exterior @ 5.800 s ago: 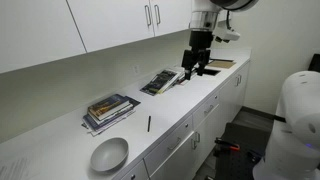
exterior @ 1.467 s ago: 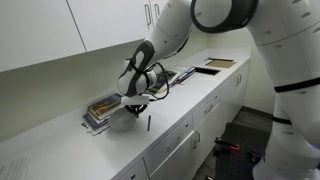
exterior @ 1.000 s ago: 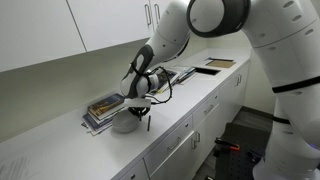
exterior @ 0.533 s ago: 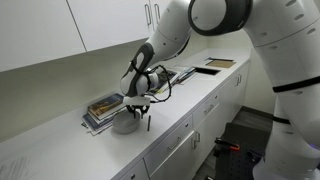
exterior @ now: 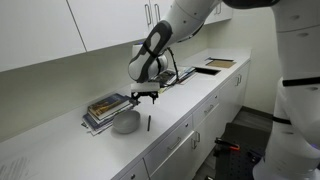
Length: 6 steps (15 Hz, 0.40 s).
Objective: Move the bowl to the right
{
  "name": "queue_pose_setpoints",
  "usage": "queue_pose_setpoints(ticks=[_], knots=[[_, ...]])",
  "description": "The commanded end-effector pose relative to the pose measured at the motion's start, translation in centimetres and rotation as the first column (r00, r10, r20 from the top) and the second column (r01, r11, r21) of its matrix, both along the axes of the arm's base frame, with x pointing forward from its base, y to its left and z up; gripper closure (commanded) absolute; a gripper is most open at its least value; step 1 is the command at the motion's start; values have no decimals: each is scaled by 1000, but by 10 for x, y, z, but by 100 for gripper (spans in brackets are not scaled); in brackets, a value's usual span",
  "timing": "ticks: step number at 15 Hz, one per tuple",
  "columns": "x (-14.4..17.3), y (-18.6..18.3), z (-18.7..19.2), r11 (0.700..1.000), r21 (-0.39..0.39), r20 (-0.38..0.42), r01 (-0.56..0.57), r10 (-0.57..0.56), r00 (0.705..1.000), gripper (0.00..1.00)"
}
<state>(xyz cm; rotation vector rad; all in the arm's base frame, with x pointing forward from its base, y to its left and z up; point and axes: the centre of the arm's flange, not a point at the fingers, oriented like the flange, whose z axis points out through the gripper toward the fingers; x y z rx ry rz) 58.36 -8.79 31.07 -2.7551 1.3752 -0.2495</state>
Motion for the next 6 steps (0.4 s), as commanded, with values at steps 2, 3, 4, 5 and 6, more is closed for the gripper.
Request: queue_pose_setpoints(ticks=[2,3,4,5,6], knots=[[-45,-3,39,996,-55,-15,-63,63,998,0],[-53,-3,44,996,-42,-21,-82,81,996,0],[-61,-2,48,995,-34,-34,-93,92,995,0],[-68,0,51,994,-23,-43,-109,107,993,0],[-76,2,53,991,-23,-44,-131,130,991,0]])
